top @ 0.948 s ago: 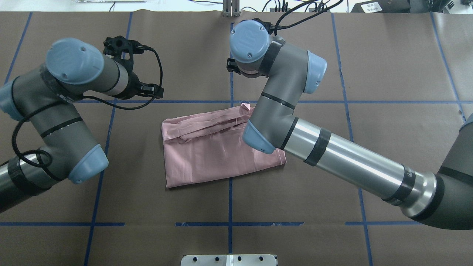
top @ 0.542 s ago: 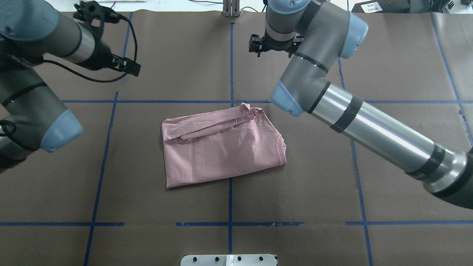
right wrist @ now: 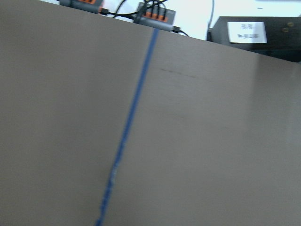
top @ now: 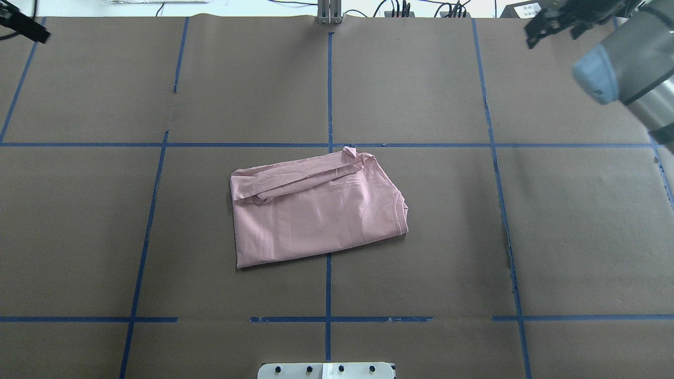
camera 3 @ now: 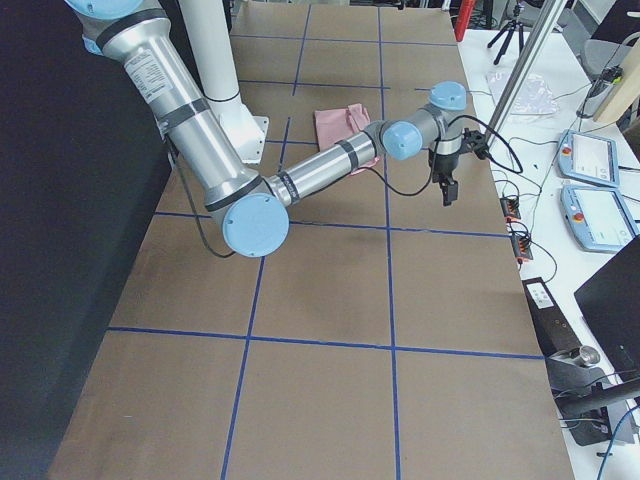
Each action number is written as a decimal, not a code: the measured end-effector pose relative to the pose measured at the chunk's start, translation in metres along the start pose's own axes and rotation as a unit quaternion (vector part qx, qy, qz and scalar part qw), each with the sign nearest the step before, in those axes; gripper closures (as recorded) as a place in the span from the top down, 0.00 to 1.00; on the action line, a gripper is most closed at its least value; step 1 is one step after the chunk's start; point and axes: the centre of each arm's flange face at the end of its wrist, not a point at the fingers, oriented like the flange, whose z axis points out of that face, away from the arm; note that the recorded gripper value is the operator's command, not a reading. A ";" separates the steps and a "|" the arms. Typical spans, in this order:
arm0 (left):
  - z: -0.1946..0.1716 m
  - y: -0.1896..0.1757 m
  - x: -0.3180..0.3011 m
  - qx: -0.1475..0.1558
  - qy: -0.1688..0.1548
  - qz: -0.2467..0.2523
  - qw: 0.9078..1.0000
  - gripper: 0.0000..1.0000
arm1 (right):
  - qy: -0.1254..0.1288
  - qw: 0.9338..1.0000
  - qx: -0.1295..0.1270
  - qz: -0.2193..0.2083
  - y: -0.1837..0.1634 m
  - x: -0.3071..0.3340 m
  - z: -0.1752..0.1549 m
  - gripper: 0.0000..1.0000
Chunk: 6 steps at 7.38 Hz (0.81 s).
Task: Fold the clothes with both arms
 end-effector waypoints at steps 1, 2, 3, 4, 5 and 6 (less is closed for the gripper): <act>-0.006 0.042 -0.056 -0.016 0.003 -0.021 1.000 1.00 | 0.013 1.000 -0.021 -0.017 0.029 0.079 -0.006 1.00; 0.004 0.089 -0.087 -0.036 0.014 -0.050 0.998 1.00 | 0.019 0.998 -0.048 -0.018 0.078 0.147 0.003 1.00; 0.018 0.131 -0.104 -0.058 0.021 -0.075 0.995 1.00 | 0.023 0.997 -0.069 -0.009 0.137 0.200 0.022 1.00; 0.027 0.167 -0.118 -0.074 0.022 -0.096 0.992 1.00 | 0.018 0.997 -0.074 0.004 0.198 0.238 0.040 1.00; 0.033 0.200 -0.132 -0.084 0.025 -0.116 0.989 1.00 | -0.001 0.997 -0.070 0.018 0.245 0.258 0.049 1.00; 0.038 0.234 -0.138 -0.091 0.046 -0.136 0.986 1.00 | -0.023 0.997 -0.069 0.037 0.276 0.267 0.051 1.00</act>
